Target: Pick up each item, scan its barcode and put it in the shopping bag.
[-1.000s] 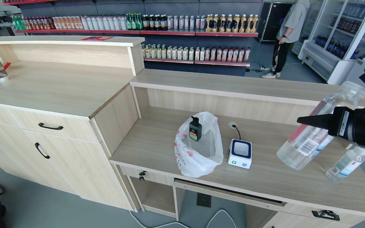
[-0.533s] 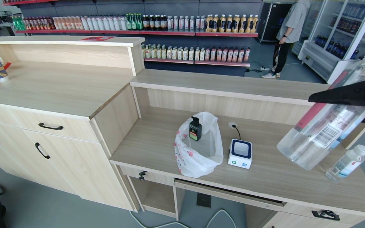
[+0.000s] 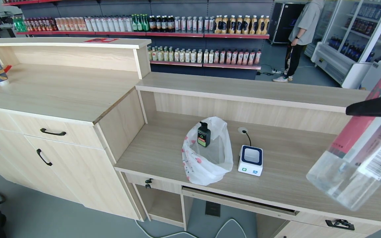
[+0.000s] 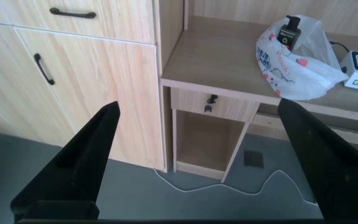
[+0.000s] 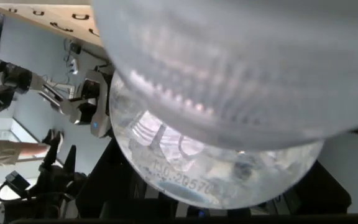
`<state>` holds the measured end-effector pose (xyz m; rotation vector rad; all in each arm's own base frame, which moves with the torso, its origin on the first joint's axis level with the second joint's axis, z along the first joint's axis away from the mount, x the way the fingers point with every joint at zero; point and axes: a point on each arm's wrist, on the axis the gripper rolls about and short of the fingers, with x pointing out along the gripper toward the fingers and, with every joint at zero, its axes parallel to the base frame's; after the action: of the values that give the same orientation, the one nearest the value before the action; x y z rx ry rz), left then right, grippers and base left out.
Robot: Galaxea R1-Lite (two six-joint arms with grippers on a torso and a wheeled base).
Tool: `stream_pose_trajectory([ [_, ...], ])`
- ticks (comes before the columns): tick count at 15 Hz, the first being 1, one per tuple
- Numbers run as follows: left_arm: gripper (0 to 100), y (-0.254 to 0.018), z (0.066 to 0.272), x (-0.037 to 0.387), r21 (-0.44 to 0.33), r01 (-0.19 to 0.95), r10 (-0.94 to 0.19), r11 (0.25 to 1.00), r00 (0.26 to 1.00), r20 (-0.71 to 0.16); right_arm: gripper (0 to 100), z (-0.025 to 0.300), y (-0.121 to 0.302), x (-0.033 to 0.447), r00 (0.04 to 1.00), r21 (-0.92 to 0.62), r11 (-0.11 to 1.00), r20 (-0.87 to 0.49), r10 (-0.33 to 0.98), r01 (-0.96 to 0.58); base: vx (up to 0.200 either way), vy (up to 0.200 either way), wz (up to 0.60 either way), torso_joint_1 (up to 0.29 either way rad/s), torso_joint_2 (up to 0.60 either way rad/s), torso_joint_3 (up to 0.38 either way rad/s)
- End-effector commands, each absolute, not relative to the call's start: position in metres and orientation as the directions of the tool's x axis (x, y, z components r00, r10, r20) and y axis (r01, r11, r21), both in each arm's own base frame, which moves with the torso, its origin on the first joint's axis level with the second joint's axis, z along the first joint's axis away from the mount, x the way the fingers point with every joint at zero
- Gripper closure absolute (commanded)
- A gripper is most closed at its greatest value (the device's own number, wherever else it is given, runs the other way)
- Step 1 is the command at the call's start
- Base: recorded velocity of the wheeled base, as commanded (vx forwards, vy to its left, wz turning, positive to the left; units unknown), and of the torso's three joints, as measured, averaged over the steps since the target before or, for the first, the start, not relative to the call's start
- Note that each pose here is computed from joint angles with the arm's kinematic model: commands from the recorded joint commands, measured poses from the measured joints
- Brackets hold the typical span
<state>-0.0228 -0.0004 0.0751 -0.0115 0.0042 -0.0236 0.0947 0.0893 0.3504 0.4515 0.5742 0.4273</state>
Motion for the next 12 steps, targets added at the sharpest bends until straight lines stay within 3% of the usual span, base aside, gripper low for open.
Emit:
stream_pose_trajectory([
  [1,0,0.0,0.075,-0.023,-0.012,0.023,-0.023,1.0,1.0,-0.005,100,0.36,0.09,0.085,0.733,0.543,0.785,-0.397,0.552,-0.298,0.0,0.0,0.0,0.0,0.0,0.0],
  [12,0,0.0,0.075,-0.023,-0.012,0.023,-0.023,1.0,1.0,-0.005,100,0.36,0.084,0.07,0.694,0.547,0.763,-0.398,0.6,-0.346,0.0,0.0,0.0,0.0,0.0,0.0],
])
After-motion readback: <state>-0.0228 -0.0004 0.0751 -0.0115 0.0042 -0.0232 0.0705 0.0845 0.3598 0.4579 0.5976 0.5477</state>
